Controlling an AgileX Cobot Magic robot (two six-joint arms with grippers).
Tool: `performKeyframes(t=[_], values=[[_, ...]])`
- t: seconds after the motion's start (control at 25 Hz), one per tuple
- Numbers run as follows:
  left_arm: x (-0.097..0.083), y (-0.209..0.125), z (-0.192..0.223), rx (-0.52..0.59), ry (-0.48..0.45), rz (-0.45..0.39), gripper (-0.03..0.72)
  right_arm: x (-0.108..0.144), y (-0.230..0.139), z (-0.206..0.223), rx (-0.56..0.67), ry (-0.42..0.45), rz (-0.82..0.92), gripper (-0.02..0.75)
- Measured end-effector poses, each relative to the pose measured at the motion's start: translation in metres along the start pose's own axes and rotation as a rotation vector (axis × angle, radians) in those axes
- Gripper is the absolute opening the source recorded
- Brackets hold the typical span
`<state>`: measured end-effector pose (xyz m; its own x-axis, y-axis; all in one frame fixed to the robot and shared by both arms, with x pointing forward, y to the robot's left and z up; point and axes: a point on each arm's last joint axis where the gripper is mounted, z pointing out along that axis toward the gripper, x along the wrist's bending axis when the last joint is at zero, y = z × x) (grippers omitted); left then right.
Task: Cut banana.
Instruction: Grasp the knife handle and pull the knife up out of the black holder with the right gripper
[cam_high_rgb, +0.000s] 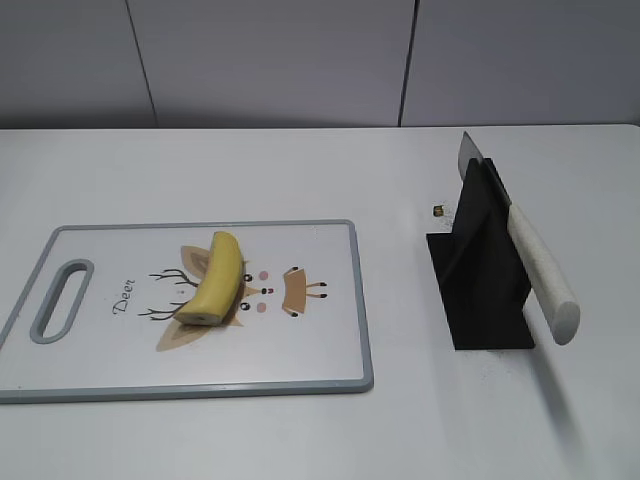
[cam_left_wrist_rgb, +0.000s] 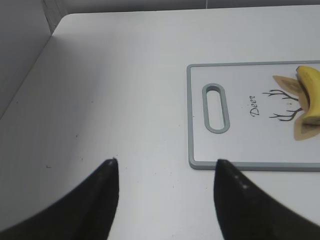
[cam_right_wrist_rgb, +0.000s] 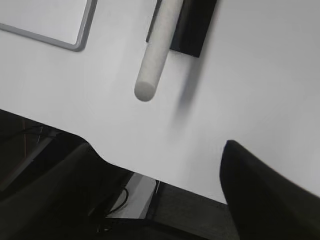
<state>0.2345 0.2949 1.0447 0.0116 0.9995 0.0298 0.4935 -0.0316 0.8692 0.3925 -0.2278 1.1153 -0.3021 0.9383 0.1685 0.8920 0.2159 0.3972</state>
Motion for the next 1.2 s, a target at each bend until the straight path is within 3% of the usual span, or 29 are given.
performKeyframes(t=[0.4, 1.2], values=[[0.000, 0.000, 0.000, 0.000, 0.000, 0.000, 0.588, 0.012, 0.053, 0.046, 0.148, -0.003, 0.019, 0.582], [0.000, 0.000, 0.000, 0.000, 0.000, 0.000, 0.587, 0.003, 0.071, 0.126, 0.340, -0.078, 0.161, 0.582]])
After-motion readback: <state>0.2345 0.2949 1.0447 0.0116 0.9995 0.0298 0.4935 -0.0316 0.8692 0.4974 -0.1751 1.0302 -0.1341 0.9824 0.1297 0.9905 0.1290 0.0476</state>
